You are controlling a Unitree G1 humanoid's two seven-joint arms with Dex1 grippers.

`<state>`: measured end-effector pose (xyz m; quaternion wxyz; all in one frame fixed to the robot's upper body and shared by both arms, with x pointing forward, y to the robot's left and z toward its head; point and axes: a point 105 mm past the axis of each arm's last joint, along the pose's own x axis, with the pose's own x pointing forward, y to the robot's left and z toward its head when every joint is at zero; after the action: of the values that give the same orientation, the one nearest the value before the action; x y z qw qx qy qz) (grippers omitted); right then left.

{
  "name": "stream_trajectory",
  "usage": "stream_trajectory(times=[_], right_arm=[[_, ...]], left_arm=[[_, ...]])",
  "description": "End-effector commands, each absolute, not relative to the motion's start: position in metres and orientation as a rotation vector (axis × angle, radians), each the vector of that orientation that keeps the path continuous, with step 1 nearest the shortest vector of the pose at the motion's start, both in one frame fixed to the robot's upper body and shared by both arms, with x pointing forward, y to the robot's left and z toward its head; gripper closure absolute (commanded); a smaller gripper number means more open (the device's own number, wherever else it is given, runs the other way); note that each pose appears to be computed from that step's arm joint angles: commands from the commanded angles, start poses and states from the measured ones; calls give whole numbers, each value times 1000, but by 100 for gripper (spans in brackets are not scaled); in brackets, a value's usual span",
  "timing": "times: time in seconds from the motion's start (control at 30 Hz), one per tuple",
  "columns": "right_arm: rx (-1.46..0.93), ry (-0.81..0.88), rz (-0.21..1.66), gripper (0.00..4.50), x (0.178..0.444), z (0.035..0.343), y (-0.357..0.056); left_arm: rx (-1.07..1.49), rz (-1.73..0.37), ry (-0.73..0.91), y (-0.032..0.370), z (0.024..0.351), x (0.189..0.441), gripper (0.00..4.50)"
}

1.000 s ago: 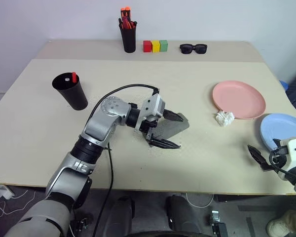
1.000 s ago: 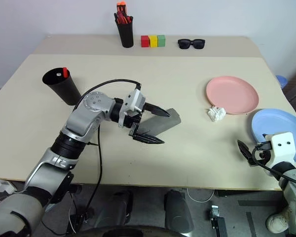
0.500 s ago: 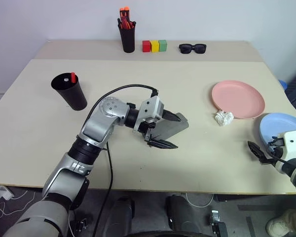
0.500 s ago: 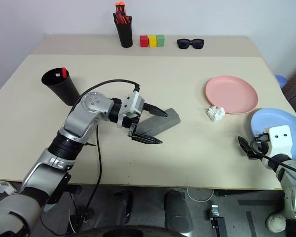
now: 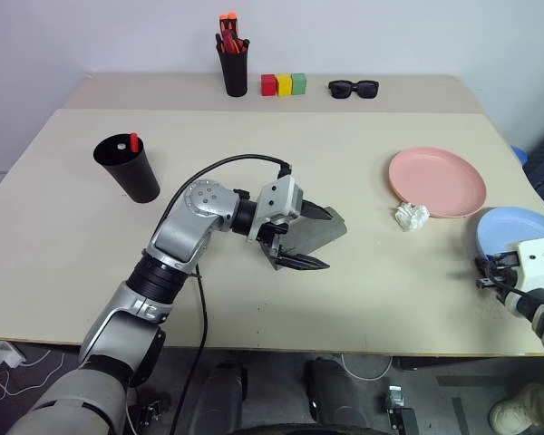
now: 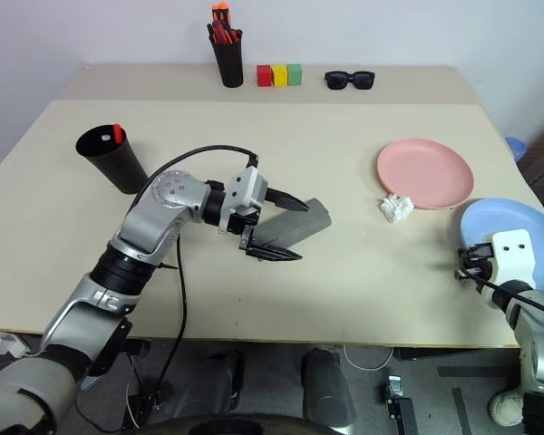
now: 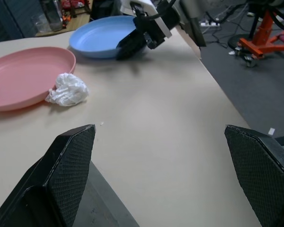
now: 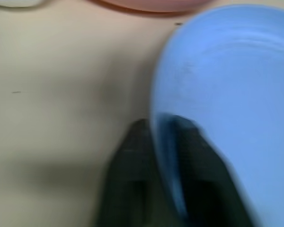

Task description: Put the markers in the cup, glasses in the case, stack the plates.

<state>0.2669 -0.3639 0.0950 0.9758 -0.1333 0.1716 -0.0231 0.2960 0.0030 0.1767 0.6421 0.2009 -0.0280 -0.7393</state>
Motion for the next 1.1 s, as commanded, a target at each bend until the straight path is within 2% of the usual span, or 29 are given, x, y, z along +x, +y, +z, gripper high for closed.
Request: stream_trajectory(times=[0.03,0.13,0.27,0.53,0.87,1.1], right_arm=[[-321,346,-67,443,267,97,-369],[-392,298,-95,443,273,108,-372],[-439,146,-138,443,289,137,-369],[-545,-10,-5,443,335,175,-336],[-600,-34,198,443,384,177,-296],[-577,-9,283,443,398,165,-281]], left_arm=[[467,-1691,-109,0,186,291,0],[460,-1682,-114,0,186,292,0],[455,-1668,-116,0,186,292,0],[449,-1632,-114,2,186,293,0],[447,-1556,-104,10,185,293,0],[447,-1504,-91,17,185,293,0]])
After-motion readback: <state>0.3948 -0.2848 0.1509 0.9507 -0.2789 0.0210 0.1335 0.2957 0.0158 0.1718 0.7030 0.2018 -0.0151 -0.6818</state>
